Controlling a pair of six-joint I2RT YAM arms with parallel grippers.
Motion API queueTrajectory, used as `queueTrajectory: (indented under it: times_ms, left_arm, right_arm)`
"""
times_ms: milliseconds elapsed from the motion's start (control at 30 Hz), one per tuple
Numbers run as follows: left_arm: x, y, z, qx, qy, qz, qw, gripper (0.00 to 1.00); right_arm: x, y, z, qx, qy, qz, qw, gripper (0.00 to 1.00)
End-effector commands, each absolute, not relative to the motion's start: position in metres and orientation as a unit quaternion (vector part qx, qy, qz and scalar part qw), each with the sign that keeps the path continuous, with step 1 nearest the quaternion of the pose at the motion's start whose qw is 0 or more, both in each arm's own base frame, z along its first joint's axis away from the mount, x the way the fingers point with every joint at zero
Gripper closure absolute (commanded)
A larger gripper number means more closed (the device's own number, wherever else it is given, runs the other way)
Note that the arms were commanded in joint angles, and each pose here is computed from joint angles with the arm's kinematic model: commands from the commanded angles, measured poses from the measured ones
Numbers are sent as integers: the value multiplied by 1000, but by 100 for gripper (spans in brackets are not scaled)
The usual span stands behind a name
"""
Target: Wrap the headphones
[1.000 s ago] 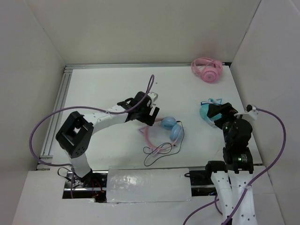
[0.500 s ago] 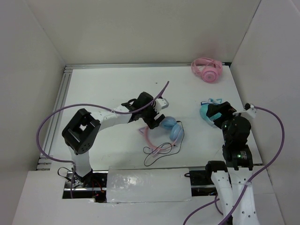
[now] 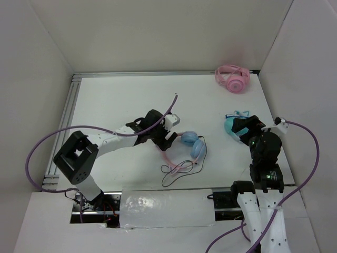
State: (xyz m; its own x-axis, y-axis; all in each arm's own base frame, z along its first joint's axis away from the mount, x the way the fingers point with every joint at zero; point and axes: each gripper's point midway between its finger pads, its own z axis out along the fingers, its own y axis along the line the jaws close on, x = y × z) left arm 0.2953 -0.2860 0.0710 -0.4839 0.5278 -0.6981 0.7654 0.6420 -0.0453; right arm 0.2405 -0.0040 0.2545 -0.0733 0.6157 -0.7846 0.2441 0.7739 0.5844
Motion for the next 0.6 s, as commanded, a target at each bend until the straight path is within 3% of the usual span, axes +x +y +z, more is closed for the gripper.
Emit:
queueTrajectory:
  times_ms: [0, 300, 400, 567]
  left_arm:
    - [322, -306, 85, 407, 818, -169, 370, 1]
    - [355, -344, 74, 473, 783, -167, 368, 2]
    - [359, -349, 63, 480, 784, -162, 358, 8]
    - [357, -357, 51, 493, 778, -166, 352, 26]
  right_arm:
    - [241, -6, 258, 294, 714, 146, 618, 0]
    - [241, -9, 257, 298, 711, 141, 621, 0]
    - [242, -9, 256, 299, 713, 138, 619, 0]
    - [242, -10, 255, 300, 713, 137, 618, 0]
